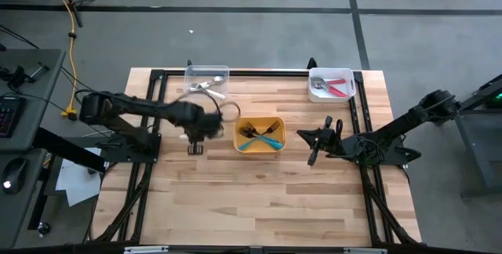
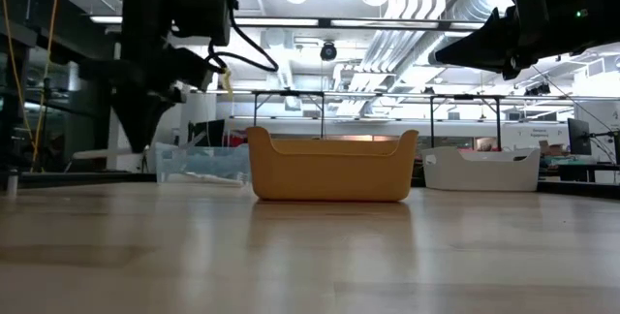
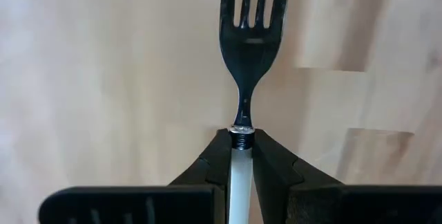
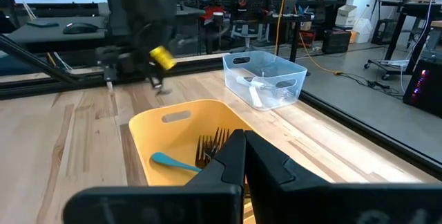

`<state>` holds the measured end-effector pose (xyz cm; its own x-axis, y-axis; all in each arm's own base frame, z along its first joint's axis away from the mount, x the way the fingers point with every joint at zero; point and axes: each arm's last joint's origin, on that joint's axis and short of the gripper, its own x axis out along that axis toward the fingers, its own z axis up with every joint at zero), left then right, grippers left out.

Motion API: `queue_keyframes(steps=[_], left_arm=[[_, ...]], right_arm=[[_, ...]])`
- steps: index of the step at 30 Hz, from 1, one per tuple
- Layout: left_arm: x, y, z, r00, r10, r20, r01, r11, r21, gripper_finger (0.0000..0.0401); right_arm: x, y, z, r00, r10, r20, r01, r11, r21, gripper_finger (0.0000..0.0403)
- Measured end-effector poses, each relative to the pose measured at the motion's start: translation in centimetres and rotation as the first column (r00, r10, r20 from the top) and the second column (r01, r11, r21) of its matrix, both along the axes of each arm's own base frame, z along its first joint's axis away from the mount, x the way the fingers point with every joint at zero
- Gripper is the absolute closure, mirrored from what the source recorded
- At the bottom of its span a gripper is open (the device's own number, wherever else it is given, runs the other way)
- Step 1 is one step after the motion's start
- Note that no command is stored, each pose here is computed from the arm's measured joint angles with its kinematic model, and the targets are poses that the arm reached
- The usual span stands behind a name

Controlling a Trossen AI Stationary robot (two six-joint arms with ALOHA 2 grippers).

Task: Sort silverware by color (type)
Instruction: Put the white fork into the transparent bin

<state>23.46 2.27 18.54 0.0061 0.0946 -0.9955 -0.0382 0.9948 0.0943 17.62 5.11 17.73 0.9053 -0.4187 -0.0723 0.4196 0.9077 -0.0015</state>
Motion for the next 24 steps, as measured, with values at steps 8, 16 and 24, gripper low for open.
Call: queue_keyframes(steps=[8,16,24], left_arm=[[-1.3,6.5,3.3,0.979,0.174,0.106,-0.178,0.984,0.029,0.0374],[0.1,15.2,8.3,0.97,0.209,0.12,-0.231,0.948,0.219,0.0374],[2.0,22.6,7.1,0.962,0.267,0.062,-0.274,0.938,0.213,0.0374]], right_arm=[[0.0,0.0,0.0,1.0,0.002,0.0,-0.002,1.0,0.0,0.0403],[0.0,0.0,0.0,1.0,0.002,0.001,-0.002,1.0,0.001,0.0403],[0.0,0.0,0.0,1.0,0.002,0.0,-0.002,1.0,0.0,0.0403]])
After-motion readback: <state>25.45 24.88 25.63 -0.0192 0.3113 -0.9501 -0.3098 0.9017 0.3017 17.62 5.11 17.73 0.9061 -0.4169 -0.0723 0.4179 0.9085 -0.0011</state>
